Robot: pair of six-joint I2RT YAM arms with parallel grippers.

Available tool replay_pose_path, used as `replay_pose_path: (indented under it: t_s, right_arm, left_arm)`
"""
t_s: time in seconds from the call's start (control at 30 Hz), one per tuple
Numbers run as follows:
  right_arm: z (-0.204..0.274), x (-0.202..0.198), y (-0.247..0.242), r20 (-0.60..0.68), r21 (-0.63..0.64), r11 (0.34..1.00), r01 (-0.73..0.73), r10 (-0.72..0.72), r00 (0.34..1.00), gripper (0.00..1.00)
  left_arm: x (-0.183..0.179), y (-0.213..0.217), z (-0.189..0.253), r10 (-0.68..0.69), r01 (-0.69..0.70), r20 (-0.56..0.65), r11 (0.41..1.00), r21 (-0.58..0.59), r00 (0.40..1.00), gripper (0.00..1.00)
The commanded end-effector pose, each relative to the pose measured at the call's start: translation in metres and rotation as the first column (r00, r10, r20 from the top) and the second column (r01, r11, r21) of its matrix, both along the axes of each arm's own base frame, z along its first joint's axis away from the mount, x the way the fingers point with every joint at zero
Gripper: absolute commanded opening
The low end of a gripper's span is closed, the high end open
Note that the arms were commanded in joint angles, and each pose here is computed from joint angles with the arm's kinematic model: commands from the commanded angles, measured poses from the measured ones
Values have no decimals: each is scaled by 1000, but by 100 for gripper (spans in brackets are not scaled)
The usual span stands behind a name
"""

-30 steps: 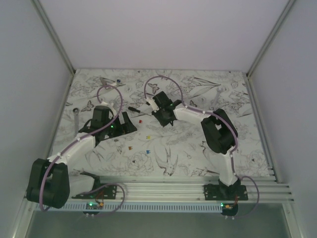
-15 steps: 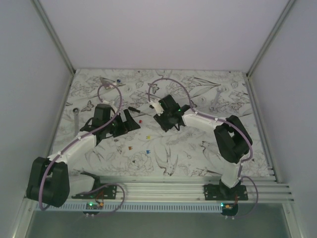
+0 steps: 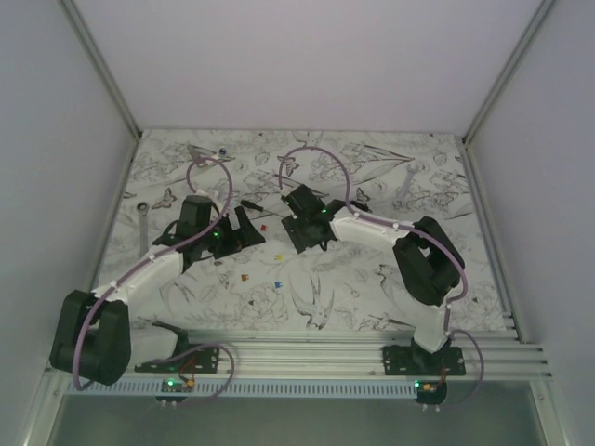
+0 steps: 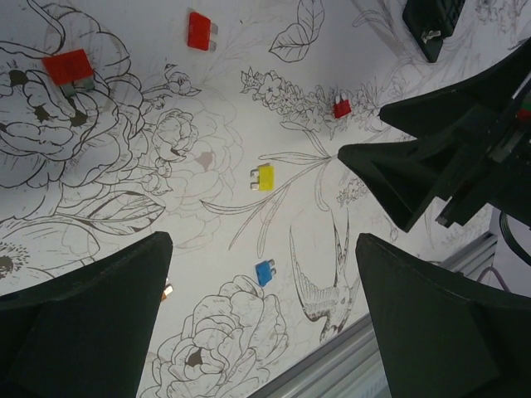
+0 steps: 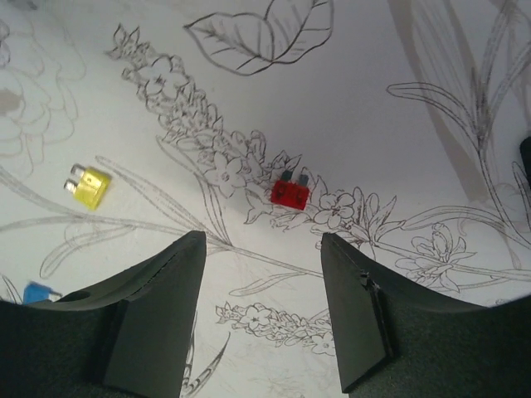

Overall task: Snap on the fuse box
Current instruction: Pick up the fuse from the center of the board.

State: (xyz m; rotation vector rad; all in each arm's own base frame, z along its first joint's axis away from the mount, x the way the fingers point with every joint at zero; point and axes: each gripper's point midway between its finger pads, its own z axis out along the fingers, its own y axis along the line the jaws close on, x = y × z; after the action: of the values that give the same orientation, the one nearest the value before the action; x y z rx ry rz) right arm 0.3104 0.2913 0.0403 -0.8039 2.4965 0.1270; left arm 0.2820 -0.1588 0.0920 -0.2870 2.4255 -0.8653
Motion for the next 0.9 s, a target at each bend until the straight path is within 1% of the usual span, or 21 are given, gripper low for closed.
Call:
replay_pose_path:
  t_s: [0.0, 0.07, 0.2, 0.33, 0.53, 0.8, 0.87]
  right_arm:
    - [3, 8, -7, 15, -44, 988, 151, -150, 989, 64]
    - [3, 10, -7, 17, -38, 985, 171, -171, 985, 64]
    - [-3, 12, 1, -17, -29, 984, 178, -179, 984, 61]
    - [-8, 15, 6, -39, -20, 982, 189, -190, 981, 54]
    - [-15, 22, -1, -42, -29, 976, 218, -219, 975, 44]
    - [-21, 26, 1, -60, -15, 975, 221, -222, 973, 42]
    - [-24, 26, 2, -69, -16, 976, 218, -219, 973, 40]
  left_arm:
    - [2, 1, 7, 6, -6, 35, 1000, 8, 999, 98]
    - [1, 2, 7, 7, -7, 36, 1000, 12, 999, 98]
    - [0, 4, 8, 11, -12, 42, 1000, 20, 999, 98]
    - [-1, 6, 9, 14, -15, 49, 999, 32, 999, 98]
    - [-1, 7, 8, 12, -14, 48, 999, 37, 999, 99]
    - [1, 6, 6, 9, -11, 38, 999, 42, 999, 99]
    - [1, 6, 6, 8, -9, 37, 999, 42, 999, 99]
